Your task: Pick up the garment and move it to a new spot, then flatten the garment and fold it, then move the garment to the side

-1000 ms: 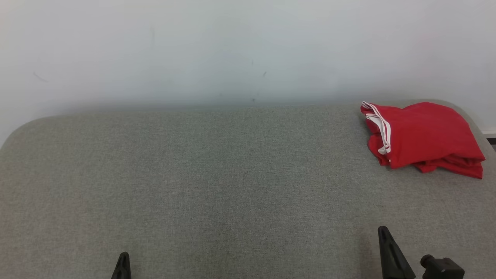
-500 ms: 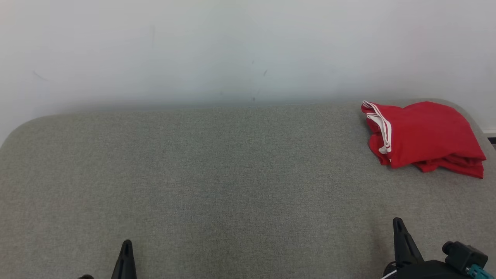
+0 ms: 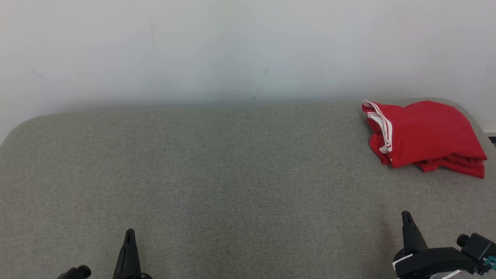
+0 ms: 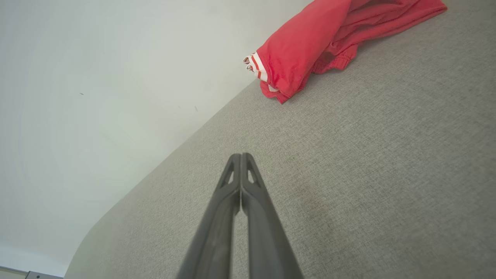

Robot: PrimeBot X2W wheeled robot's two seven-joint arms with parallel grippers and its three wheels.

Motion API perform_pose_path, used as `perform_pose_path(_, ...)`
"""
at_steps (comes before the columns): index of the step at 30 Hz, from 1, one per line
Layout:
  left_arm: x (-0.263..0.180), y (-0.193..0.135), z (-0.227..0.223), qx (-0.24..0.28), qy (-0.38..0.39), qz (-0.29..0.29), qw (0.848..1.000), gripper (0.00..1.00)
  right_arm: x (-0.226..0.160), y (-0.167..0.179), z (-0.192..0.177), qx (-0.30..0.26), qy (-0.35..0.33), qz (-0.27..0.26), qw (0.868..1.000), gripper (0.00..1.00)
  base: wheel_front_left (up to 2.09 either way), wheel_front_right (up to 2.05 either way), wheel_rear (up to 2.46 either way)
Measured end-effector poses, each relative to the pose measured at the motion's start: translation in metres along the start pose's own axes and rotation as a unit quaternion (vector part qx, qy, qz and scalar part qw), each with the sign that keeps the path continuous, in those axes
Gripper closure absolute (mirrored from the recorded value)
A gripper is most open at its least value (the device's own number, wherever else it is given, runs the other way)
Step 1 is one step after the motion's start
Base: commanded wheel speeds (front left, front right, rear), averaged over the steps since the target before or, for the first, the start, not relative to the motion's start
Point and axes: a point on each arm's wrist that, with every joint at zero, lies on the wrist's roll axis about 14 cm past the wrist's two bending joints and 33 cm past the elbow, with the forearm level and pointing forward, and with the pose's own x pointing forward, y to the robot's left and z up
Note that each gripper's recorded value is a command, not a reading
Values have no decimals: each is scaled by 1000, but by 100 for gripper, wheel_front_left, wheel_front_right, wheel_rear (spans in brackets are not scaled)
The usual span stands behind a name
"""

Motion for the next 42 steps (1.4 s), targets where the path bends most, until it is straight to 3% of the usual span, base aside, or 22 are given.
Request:
perform_pose_path(18, 14, -10, 2, -118, -4, -1, 993, 100, 12, -6, 11, 117, 7, -9, 993, 100, 0, 0, 0)
perform_pose_path(42, 30, -24, 4, -246, -1, -5, 969, 100, 26, -4, 26, 252, 10, 6, 968, 100, 0, 0, 0)
